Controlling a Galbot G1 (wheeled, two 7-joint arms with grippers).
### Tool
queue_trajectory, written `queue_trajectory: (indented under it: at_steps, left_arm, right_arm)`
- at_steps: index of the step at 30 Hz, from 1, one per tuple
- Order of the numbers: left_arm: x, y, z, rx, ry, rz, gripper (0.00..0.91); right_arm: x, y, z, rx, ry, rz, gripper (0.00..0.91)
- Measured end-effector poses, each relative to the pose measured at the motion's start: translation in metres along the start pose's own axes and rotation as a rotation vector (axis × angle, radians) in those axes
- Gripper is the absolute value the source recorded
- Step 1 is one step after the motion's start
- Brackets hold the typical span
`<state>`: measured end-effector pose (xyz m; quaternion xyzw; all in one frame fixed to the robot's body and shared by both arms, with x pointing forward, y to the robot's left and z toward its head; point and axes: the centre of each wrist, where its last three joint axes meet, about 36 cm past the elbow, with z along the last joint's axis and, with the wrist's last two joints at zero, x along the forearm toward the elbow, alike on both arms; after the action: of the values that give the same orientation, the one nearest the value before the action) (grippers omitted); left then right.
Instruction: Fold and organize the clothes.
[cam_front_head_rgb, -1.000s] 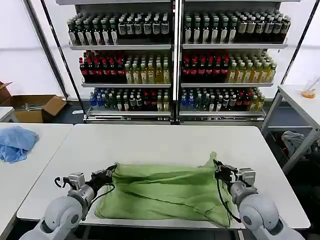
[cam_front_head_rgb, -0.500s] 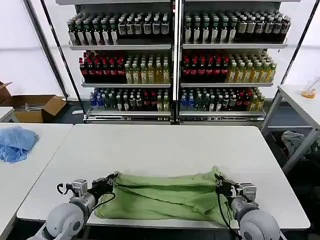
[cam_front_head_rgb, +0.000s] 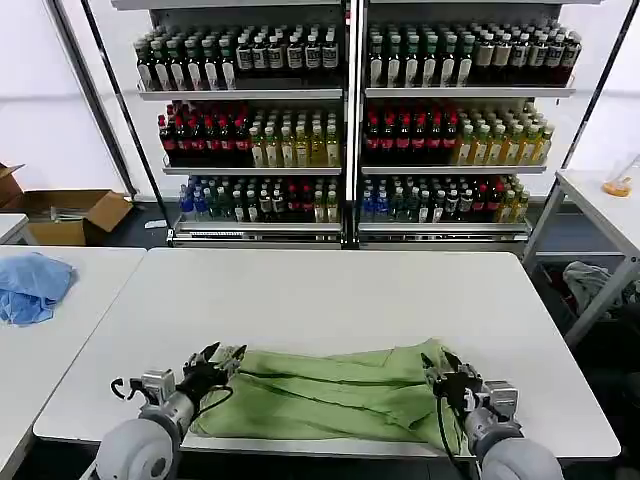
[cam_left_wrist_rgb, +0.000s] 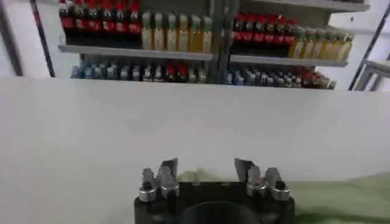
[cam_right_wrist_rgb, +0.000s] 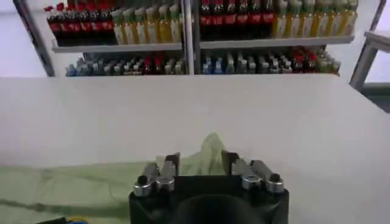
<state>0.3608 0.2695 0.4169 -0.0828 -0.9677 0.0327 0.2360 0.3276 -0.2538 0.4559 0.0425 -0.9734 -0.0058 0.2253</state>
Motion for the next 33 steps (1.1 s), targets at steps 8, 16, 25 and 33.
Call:
queue_trajectory:
  at_steps: [8, 16, 25, 33]
  left_arm:
    - [0.000, -0.024, 0.034, 0.031, -0.027, -0.092, 0.907]
    - [-0.003, -0.037, 0.060, 0.031, -0.045, -0.167, 0.030]
    - [-0.003, -0.044, 0.077, 0.048, -0.055, -0.207, 0.030]
    - [-0.004, -0.039, 0.074, 0.101, -0.079, -0.205, 0.030]
  right_arm:
    - [0.016, 0.000, 0.010, -0.006, -0.013, 0.030, 0.907]
    - [0.023, 0.000, 0.014, -0.010, -0.020, 0.048, 0.907]
    - [0.025, 0.000, 0.015, -0.011, -0.028, 0.057, 0.907]
    - [0.025, -0.002, 0.014, -0.013, -0.045, 0.065, 0.907]
